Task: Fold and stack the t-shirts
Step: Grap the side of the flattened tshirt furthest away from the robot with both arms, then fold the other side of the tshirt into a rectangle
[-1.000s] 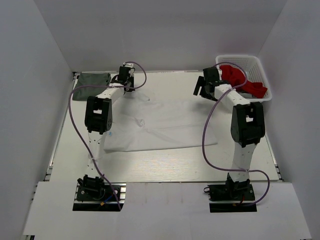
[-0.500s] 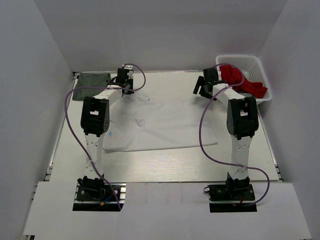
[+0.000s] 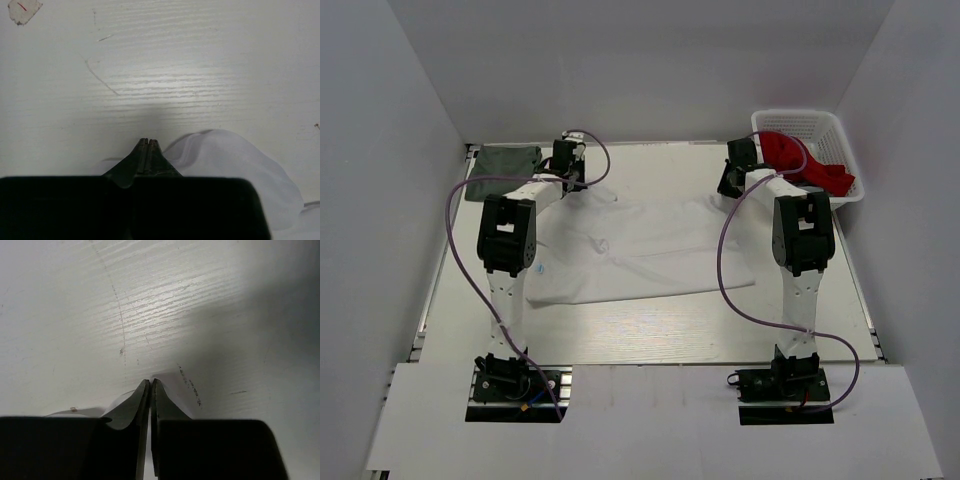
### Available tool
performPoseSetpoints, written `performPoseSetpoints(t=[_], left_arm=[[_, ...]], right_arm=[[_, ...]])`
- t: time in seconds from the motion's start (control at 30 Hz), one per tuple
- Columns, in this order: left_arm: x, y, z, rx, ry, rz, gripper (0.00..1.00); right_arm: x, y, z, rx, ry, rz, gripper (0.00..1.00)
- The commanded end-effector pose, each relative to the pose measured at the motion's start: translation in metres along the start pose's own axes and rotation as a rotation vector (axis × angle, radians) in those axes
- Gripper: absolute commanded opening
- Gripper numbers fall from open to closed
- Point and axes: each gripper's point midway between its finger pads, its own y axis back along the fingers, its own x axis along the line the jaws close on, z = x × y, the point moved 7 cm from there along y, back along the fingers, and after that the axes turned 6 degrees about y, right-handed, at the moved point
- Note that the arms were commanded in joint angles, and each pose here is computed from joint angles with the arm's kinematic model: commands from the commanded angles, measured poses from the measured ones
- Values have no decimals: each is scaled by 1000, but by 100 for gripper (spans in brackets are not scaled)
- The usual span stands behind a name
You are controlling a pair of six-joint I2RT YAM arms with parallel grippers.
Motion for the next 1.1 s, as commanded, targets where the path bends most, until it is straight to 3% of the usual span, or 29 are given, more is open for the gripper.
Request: performPoseSetpoints(t=[0.0, 0.33, 0.5, 0.77, 1.07], left_arm=[[-6, 36, 38, -119, 18, -25, 0], [-7, 89, 49, -194, 85, -55, 0], [-5, 120, 35, -210, 125, 4, 0], [3, 152, -15, -116, 246, 16, 0], [14, 205, -46, -151, 357, 26, 0]], right_arm=[[2, 8, 17, -70, -6, 12, 3], [-1, 20, 16, -84, 16, -3, 0], [1, 50, 24, -153, 10, 51, 0], [-4, 71, 10, -164, 19, 88, 0], [-10, 96, 4, -194, 22, 100, 0]])
